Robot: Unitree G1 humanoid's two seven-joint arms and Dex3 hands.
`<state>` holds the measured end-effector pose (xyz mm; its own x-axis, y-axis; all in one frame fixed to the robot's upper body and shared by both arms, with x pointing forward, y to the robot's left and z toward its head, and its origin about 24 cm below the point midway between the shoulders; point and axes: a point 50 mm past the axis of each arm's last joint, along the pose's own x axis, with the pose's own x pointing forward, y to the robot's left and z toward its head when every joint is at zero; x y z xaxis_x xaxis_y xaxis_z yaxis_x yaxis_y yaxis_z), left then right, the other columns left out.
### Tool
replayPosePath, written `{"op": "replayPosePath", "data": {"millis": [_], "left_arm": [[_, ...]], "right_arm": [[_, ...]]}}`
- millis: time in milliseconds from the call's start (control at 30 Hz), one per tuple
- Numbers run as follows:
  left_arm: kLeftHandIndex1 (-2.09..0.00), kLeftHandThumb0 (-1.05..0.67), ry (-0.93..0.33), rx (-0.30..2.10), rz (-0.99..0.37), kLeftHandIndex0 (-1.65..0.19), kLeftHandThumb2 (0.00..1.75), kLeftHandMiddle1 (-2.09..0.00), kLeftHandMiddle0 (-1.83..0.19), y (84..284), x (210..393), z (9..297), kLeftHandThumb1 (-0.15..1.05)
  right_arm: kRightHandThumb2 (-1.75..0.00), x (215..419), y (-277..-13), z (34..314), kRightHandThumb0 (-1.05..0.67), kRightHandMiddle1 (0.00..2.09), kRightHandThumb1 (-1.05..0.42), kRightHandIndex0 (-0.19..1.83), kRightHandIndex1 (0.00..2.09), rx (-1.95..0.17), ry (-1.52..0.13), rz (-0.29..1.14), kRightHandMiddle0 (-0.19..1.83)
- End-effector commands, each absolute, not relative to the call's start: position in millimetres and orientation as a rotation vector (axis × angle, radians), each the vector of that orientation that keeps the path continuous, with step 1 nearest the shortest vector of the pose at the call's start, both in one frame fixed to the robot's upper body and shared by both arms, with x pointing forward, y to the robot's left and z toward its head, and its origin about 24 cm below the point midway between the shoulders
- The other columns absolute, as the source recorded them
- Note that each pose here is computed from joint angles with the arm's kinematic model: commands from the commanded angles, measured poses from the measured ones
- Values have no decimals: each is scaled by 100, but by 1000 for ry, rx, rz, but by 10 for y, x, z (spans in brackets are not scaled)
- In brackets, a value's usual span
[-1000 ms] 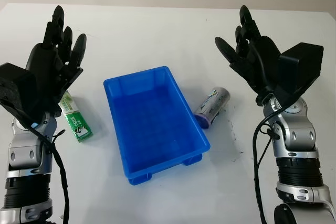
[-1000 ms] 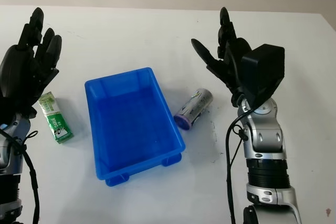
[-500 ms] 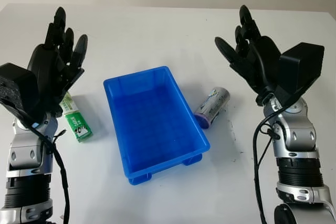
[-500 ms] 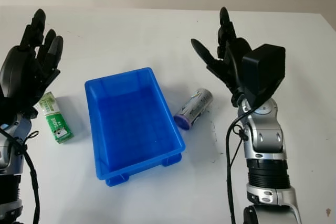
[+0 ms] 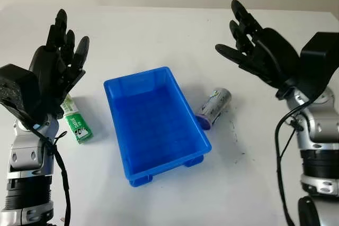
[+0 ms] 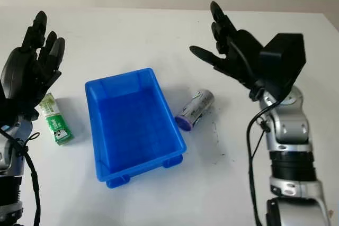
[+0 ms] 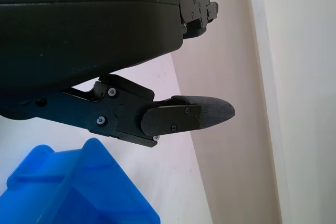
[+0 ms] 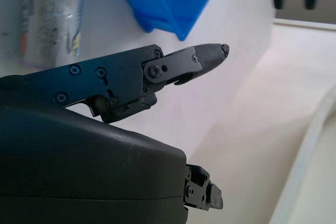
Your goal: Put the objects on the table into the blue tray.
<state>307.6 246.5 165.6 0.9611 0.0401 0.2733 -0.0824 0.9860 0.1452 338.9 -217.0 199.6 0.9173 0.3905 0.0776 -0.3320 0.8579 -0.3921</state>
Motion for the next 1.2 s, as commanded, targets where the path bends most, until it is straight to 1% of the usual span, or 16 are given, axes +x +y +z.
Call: {"op": "replayPosePath", "data": {"millis": [0,167,267,333,400,500,667,800,867,900,1033,1167], "left_arm": [[-5,-63,-293,172,68,12,45,-5,11,2486,3054,1705,105],[-6,-62,-292,179,72,11,45,-6,10,2487,3058,1708,105],[-6,-62,-290,174,74,11,45,-5,10,2490,3056,1711,105],[-6,-62,-290,175,74,12,45,-6,10,2493,3055,1712,105],[-6,-61,-294,181,72,11,45,-6,10,2492,3054,1715,105],[-6,-61,-293,188,68,11,45,-5,10,2494,3052,1718,105],[-5,-60,-292,194,65,12,46,-5,11,2498,3056,1725,105],[-6,-59,-290,185,66,11,46,-6,9,2489,3069,1729,105],[-6,-58,-288,178,64,10,46,-6,9,2488,3081,1727,105],[-6,-58,-288,177,62,10,46,-6,9,2488,3087,1728,105],[-6,-59,-287,181,52,11,46,-5,10,2488,3101,1730,105],[-5,-59,-284,183,51,11,46,-5,10,2490,3113,1734,105]], "right_arm": [[-4,3407,-2194,2126,-62,0,-97,-19,0,-432,-174,394,-19],[-3,3434,-2240,2261,-62,2,-92,-19,1,-548,-141,408,-18],[-4,3423,-2227,2346,-59,4,-90,-16,3,-615,-138,416,-16],[-4,3411,-2212,2413,-57,8,-87,-5,9,-709,-144,405,-9],[-3,3401,-2195,2468,-55,12,-84,10,16,-781,-148,390,3],[-4,3390,-2177,2525,-51,14,-82,19,20,-843,-142,403,11],[-4,3355,-2141,2578,-53,13,-80,20,19,-993,-142,450,17],[-4,3315,-2072,2587,-57,12,-78,23,18,-1197,-189,492,22],[-5,3305,-2046,2576,-59,11,-77,22,17,-1264,-201,520,23],[-5,3302,-2036,2568,-60,10,-78,21,15,-1285,-208,537,23],[-5,3277,-1997,2559,-54,7,-76,16,11,-1339,-198,589,22],[-5,3249,-1971,2552,-56,6,-76,16,10,-1388,-203,627,21]]}}
